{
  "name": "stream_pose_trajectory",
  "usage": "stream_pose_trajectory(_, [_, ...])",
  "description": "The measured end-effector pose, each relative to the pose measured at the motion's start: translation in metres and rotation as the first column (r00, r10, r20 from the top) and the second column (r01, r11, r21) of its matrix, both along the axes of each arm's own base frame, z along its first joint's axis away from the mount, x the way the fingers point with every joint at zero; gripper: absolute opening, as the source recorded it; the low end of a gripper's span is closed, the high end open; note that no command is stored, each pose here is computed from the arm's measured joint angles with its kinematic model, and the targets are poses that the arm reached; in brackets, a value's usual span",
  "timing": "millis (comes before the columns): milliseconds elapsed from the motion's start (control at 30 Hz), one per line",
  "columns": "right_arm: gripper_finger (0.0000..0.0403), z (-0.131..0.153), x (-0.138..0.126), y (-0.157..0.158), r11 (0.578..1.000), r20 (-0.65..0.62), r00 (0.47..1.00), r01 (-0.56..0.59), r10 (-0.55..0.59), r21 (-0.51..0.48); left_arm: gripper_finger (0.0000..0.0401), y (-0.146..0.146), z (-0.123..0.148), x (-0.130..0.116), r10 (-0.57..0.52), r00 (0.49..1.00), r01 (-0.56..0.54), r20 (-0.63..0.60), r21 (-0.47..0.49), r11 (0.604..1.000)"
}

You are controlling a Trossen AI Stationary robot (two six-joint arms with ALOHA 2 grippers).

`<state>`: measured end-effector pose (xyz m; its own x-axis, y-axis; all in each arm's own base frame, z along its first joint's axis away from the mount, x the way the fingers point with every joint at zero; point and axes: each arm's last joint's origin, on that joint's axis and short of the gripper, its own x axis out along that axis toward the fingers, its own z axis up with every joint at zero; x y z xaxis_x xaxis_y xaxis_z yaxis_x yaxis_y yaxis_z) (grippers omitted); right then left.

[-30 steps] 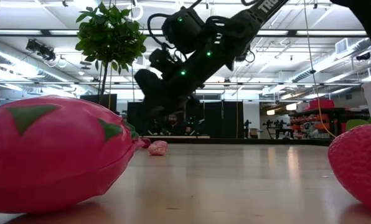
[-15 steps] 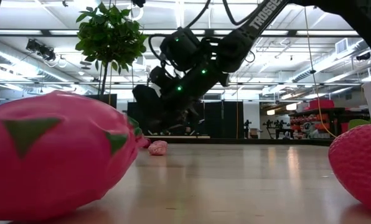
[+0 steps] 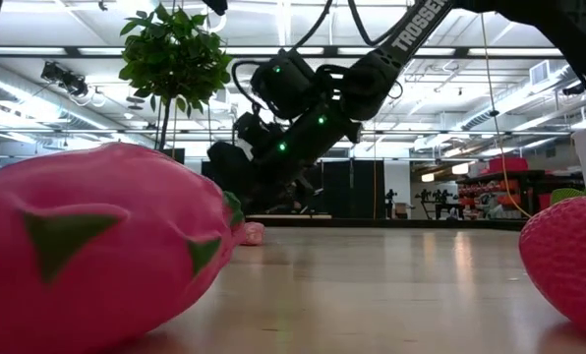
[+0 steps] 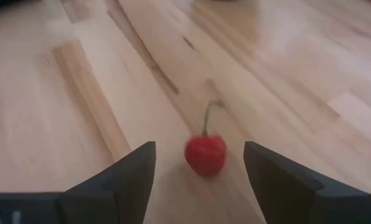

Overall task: Pick and placing Produce into tupperware
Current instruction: Put the red cherry into the white basket

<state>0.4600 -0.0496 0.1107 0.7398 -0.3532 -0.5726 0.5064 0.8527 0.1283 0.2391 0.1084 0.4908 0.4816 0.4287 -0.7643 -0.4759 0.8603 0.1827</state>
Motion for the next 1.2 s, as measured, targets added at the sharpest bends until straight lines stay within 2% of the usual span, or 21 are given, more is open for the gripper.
stream_pose_trajectory(267, [0.0252,-0.021,0.002,-0.003,0.997,0.002,0.999,0.051,-0.051,0.063,0.0112,0.000,0.000,0.000,-0.011,1.000,0.011,-0.006,0.007,1.000])
stream_pose_trajectory(467, [0.0233,-0.022,0.000,0.000,0.996,-0.020,0.996,0.090,-0.090,0.022,0.0112,0.000,0.000,0.000,-0.010,1.000,0.010,-0.006,0.006,1.000])
stream_pose_trajectory(600, [0.0202,-0.023,-0.001,-0.002,0.993,-0.025,0.994,0.109,-0.108,0.048,0.0112,0.000,0.000,0.000,-0.009,1.000,0.009,-0.006,0.006,1.000])
stream_pose_trajectory(767, [0.0142,-0.024,-0.002,-0.002,0.990,-0.037,0.993,0.114,-0.111,0.082,0.0112,0.000,0.000,0.000,-0.005,1.000,0.005,-0.003,0.003,1.000])
stream_pose_trajectory(967, [0.0081,-0.017,-0.003,-0.002,0.968,0.005,0.985,0.168,-0.172,0.185,0.0112,0.000,0.000,0.000,-0.002,1.000,0.002,-0.001,0.001,1.000])
stream_pose_trajectory(1067, [0.0065,-0.007,-0.004,0.001,0.958,0.013,0.990,0.135,-0.142,0.253,0.0112,0.000,0.000,0.000,-0.001,1.000,0.001,-0.001,0.001,1.000])
stream_pose_trajectory(1200, [0.0052,0.017,-0.006,0.005,0.954,0.036,0.996,0.069,-0.084,0.291,0.0112,0.000,0.000,0.000,0.001,1.000,-0.001,0.000,-0.001,1.000])
